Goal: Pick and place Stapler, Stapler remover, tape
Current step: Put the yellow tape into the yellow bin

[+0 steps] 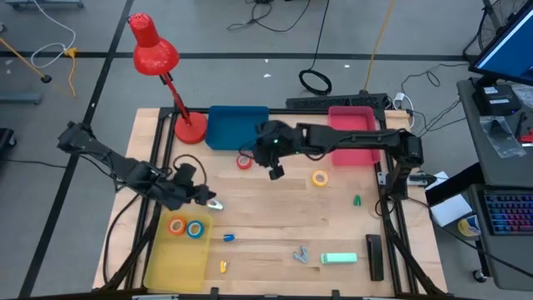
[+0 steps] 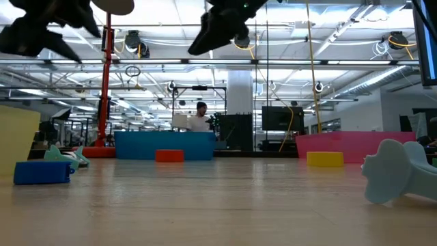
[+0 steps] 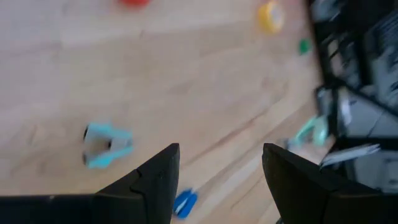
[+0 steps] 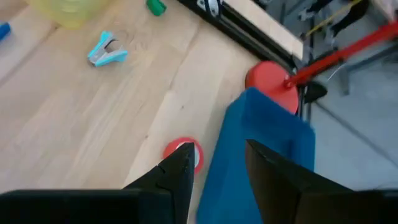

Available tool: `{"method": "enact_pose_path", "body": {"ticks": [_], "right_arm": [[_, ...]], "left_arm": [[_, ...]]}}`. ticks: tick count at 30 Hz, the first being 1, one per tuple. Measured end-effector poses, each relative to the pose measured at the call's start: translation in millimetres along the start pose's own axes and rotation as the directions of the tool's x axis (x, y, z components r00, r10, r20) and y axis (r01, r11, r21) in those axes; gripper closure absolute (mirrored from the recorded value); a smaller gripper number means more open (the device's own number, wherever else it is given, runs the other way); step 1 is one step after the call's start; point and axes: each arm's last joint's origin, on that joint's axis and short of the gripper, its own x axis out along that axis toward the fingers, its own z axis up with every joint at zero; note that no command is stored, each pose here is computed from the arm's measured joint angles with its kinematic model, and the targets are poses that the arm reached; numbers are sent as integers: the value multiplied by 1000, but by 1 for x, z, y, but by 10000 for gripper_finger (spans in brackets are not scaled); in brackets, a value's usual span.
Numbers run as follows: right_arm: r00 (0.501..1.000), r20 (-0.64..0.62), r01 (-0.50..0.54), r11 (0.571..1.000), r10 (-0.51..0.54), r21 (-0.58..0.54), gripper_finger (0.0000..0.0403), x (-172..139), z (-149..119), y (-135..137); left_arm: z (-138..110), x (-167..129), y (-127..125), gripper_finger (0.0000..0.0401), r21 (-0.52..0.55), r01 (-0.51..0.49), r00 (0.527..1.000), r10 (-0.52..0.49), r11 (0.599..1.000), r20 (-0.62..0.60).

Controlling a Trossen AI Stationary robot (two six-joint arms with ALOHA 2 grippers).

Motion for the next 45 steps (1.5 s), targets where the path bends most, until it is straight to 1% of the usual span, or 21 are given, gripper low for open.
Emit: {"method": "enact_pose_path", "body": {"ticks": [3, 7, 10, 12, 14, 15, 17, 19, 22, 24, 26, 28, 32, 38, 40, 43, 45], "right_arm": [[999, -36, -31, 1000, 31, 6, 274, 10, -5, 5], [998, -53, -42, 999, 43, 16, 279, 17, -10, 4], [995, -9, -99, 995, 99, 17, 284, 20, -14, 1], [993, 29, -117, 993, 116, 13, 287, 32, -16, -1], [990, 13, -139, 990, 139, 12, 290, 41, -22, 1], [989, 1, -151, 988, 151, 10, 291, 47, -27, 3], [991, 16, -135, 991, 135, -5, 293, 63, -29, 3], [986, -26, -166, 986, 166, -3, 293, 72, -37, 9], [985, -30, -170, 985, 170, -15, 293, 94, -45, 15], [978, -69, -200, 980, 199, -12, 293, 102, -52, 21], [983, -68, -175, 984, 173, -20, 293, 112, -55, 22], [979, -91, -187, 982, 185, -17, 293, 117, -60, 25], [975, -111, -192, 981, 194, 26, 293, 127, -70, 26], [978, -119, -159, 980, 174, 122, 293, 128, -78, 16], [978, -151, -117, 980, 141, 160, 293, 124, -79, 12], [968, -219, -72, 972, 123, 226, 293, 101, -73, 6], [955, -253, -78, 952, 157, 296, 293, 81, -69, 4]], "left_arm": [[2, -5, 0, 171, 8, 32, 998, -33, 999, 46], [0, -5, -1, 171, 21, 39, 998, -40, 999, 47], [0, -5, -2, 171, 38, 49, 997, -51, 998, 57], [2, -6, -4, 171, 54, 70, 993, -75, 996, 89], [4, -10, -7, 171, 80, 109, 985, -118, 991, 127], [6, -12, -9, 171, 91, 131, 979, -143, 987, 147], [9, -16, -13, 171, 122, 171, 963, -192, 978, 187], [12, -21, -17, 171, 152, 210, 944, -241, 966, 226], [16, -28, -21, 171, 196, 254, 912, -302, 947, 277], [19, -33, -25, 171, 216, 285, 889, -342, 934, 305], [21, -37, -27, 171, 243, 297, 873, -366, 923, 322], [23, -40, -29, 171, 264, 314, 859, -392, 912, 329], [24, -42, -30, 171, 285, 316, 848, -404, 905, 344], [24, -42, -30, 171, 289, 308, 848, -400, 906, 348], [24, -42, -30, 171, 289, 309, 848, -400, 906, 348], [25, -38, -31, 171, 277, 299, 849, -387, 913, 359], [26, -31, -32, 171, 281, 270, 855, -364, 921, 370]]}}
